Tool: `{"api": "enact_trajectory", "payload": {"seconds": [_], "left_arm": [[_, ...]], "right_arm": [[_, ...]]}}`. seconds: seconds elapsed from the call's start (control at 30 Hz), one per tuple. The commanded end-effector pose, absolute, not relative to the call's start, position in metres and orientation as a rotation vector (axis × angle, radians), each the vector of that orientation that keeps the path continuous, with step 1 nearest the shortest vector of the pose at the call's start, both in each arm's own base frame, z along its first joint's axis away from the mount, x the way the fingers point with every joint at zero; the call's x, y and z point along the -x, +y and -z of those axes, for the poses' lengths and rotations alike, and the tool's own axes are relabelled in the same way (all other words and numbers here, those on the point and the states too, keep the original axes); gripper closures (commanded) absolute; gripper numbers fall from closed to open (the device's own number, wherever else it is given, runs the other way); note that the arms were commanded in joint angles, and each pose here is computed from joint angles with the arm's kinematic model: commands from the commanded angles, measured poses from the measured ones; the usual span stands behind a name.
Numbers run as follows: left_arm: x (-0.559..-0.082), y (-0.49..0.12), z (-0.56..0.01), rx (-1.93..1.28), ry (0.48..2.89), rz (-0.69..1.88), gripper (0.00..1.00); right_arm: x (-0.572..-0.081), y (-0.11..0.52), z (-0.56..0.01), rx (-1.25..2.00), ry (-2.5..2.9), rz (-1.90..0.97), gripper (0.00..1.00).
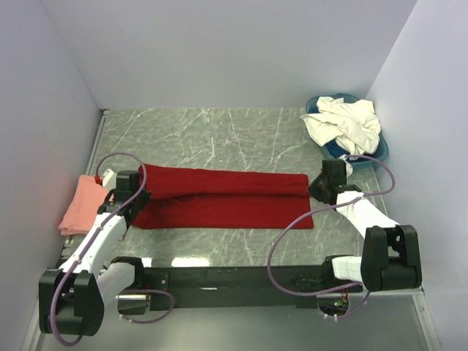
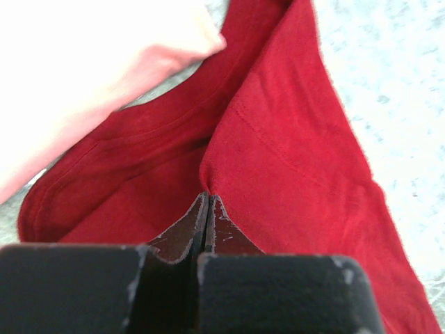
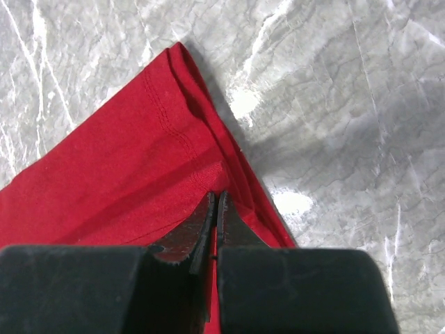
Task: Fold and stack the t-shirts
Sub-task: Fold the tshirt
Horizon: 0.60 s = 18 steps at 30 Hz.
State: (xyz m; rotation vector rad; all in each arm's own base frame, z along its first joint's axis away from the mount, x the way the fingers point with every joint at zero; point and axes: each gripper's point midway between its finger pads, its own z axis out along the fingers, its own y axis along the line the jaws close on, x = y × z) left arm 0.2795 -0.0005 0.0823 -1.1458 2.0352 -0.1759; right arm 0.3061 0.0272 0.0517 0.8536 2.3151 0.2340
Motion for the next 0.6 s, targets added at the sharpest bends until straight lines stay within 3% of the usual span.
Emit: {"api": "enact_trajectory", "payload": {"seconds": [0.0, 0.23, 0.33, 0.37, 0.47, 0.57], "left_arm": [[-0.274, 0.003, -0.077, 1.173, 2.020, 0.170, 1.00], [-0.264, 0.000, -0.063, 1.181, 2.041, 0.180, 1.00], [-0.261, -0.001, -0.058, 1.177, 2.052, 0.180, 1.00], [-0.259, -0.001, -0.057, 1.179, 2.055, 0.179, 0.99], [-0.259, -0.002, -0.061, 1.174, 2.048, 0.193, 0.84], [-0.261, -0.002, -0.068, 1.162, 2.026, 0.213, 0.70]], "right_arm": [[-0.311, 0.022, -0.058, -0.861, 2.264, -0.236, 1.00], [-0.309, 0.021, -0.060, -0.857, 2.257, -0.236, 0.99], [-0.306, 0.021, -0.056, -0.858, 2.271, -0.238, 0.93], [-0.305, 0.022, -0.055, -0.855, 2.274, -0.239, 0.87], [-0.304, 0.023, -0.057, -0.849, 2.265, -0.251, 0.70], [-0.304, 0.024, -0.066, -0.832, 2.253, -0.265, 0.60]]}}
